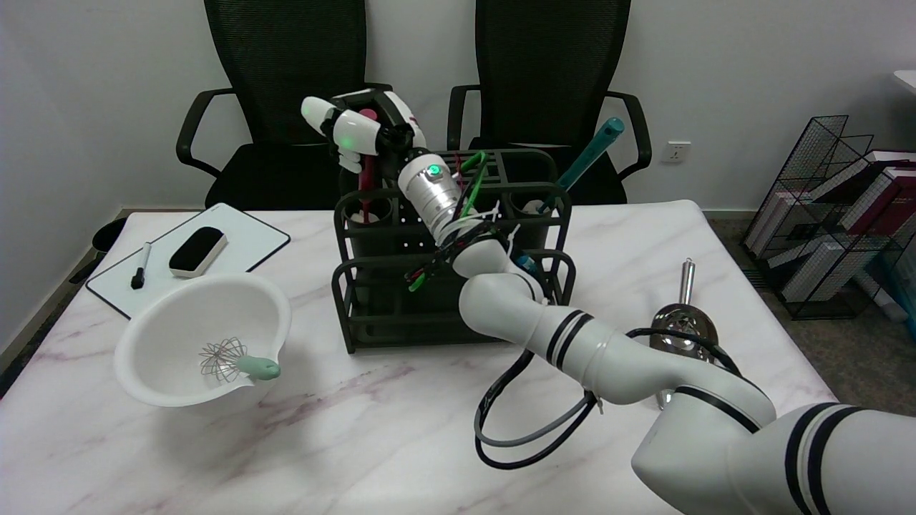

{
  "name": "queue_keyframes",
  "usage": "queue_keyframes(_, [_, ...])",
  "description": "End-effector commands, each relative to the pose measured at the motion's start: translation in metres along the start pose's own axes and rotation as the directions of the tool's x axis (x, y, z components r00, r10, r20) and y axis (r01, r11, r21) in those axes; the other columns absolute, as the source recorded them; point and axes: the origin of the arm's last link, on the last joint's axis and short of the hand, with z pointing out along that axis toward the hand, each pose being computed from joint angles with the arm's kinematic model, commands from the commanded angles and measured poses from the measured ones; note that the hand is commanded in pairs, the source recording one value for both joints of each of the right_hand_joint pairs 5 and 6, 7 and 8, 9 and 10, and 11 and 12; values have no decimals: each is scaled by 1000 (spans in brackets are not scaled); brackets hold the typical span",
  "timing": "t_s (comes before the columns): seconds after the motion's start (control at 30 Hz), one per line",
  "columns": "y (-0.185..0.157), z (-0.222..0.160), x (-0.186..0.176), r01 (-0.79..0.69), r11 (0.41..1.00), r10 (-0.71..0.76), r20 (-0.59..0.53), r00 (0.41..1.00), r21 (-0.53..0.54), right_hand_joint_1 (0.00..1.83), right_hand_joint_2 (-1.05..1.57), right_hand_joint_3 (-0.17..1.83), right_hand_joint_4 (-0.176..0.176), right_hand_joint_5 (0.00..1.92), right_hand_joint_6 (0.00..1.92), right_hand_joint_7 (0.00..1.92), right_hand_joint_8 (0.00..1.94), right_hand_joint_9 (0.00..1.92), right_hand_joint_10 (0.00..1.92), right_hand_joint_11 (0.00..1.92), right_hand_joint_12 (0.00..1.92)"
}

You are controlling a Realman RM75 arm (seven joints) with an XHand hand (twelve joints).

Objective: Pick up the pink sponge bottle brush.

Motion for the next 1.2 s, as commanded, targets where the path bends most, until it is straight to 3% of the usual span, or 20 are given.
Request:
queue_keyframes(0.03, [-12, 22, -10, 50, 997, -44, 86, 995, -67, 1040, 1571, 596, 0, 1920, 1920, 1920, 1920, 1871, 1871, 1920, 1920])
queue_keyframes(1.2, [-51, 36, -6, 95, 995, -89, 151, 984, -34, 1039, 1571, 680, 0, 1920, 1920, 1920, 1920, 1920, 1920, 1920, 1920])
